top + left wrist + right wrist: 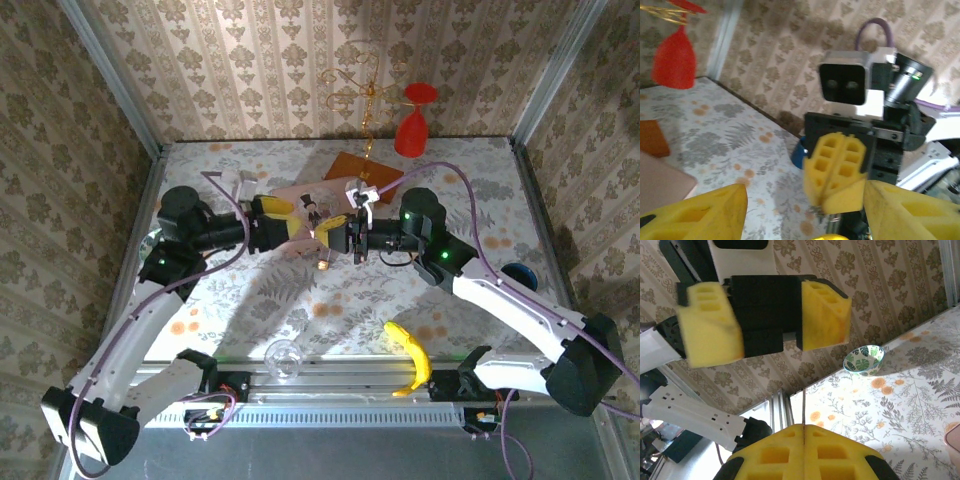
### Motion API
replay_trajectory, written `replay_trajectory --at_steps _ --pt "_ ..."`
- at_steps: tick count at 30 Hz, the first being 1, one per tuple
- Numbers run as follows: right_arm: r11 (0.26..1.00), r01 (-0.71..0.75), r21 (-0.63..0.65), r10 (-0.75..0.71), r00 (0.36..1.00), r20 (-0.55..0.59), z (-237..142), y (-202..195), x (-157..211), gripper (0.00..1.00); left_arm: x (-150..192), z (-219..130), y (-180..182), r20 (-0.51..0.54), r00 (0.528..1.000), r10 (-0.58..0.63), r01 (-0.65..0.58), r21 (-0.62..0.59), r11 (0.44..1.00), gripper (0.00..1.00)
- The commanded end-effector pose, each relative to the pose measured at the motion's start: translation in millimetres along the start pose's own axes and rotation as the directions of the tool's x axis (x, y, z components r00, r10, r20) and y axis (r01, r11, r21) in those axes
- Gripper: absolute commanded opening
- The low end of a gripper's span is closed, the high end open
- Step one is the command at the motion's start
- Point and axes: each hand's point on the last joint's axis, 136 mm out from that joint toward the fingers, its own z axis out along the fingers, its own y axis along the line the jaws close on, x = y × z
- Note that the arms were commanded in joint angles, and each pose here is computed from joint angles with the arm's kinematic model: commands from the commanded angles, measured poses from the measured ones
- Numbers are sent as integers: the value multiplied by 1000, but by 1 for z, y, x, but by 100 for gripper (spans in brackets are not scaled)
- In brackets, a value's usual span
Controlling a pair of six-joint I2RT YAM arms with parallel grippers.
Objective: Unlock the padlock with the key
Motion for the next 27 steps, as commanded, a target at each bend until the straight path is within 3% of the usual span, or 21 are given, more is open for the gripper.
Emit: replay_trajectory --at_steps 1,9,18,27 --pt "999 -6 -35 8 999 37 2 4 -12 0 -4 -6 2 39 999 -18 18 -8 1000 63" --pt "989 -56 -138 64 997 50 13 12 -18 0 6 2 -18 -11 1000 -7 8 136 991 54" --pt "983 -52 -176 64 996 62 14 20 -25 0 12 7 -8 -29 999 -39 42 117 992 51" --pt "984 -45 -175 59 995 74 14 21 -27 0 11 10 -14 -31 999 -31 36 159 987 26"
